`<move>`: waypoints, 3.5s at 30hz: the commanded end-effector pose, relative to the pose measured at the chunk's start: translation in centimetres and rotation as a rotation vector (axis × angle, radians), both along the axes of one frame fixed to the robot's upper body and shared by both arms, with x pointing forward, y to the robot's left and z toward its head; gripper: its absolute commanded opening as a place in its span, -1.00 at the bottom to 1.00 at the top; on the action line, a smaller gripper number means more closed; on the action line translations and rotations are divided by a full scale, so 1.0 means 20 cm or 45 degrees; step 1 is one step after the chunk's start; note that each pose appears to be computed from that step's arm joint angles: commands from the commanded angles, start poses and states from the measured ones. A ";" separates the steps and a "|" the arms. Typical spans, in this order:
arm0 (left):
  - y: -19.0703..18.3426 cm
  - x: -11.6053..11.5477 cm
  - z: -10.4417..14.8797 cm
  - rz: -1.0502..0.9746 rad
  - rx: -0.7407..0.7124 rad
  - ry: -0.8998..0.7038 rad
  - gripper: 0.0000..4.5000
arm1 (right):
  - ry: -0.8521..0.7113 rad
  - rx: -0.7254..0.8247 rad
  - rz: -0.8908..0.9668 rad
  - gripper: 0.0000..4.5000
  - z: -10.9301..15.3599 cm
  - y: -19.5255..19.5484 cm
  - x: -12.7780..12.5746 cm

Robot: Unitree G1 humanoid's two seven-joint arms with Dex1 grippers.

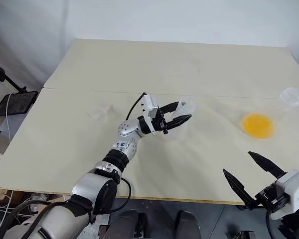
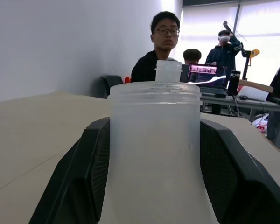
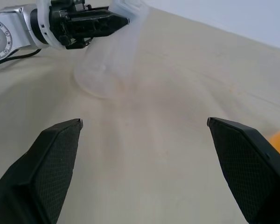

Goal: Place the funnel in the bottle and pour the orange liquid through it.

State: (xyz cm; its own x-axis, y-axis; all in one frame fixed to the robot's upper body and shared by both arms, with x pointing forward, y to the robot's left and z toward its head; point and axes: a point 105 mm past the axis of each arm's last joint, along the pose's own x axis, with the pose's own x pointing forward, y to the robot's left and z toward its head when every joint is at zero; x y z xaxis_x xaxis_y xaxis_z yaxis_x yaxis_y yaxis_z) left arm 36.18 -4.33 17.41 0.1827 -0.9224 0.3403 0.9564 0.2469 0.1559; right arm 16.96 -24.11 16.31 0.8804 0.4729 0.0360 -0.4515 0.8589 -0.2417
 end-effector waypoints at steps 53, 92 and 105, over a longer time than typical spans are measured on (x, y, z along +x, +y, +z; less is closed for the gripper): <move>0.87 -0.11 0.25 0.346 0.344 -0.361 0.98 | -0.086 0.009 0.376 1.00 0.05 0.10 0.24; 1.33 -0.34 -0.17 1.059 0.277 0.371 0.98 | -0.104 -0.102 0.597 1.00 0.06 0.15 0.32; 1.22 0.08 -0.23 1.189 0.343 0.385 0.98 | -0.115 -0.074 0.522 1.00 0.05 0.18 0.28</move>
State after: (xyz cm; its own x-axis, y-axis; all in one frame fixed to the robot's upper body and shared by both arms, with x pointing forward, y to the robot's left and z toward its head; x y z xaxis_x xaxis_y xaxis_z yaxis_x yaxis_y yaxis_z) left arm 37.25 19.98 12.46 0.9056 -0.4207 -0.0546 0.4238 0.9027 0.0746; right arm 22.94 -20.57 16.34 0.6092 0.7921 0.0394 -0.7487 0.5908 -0.3005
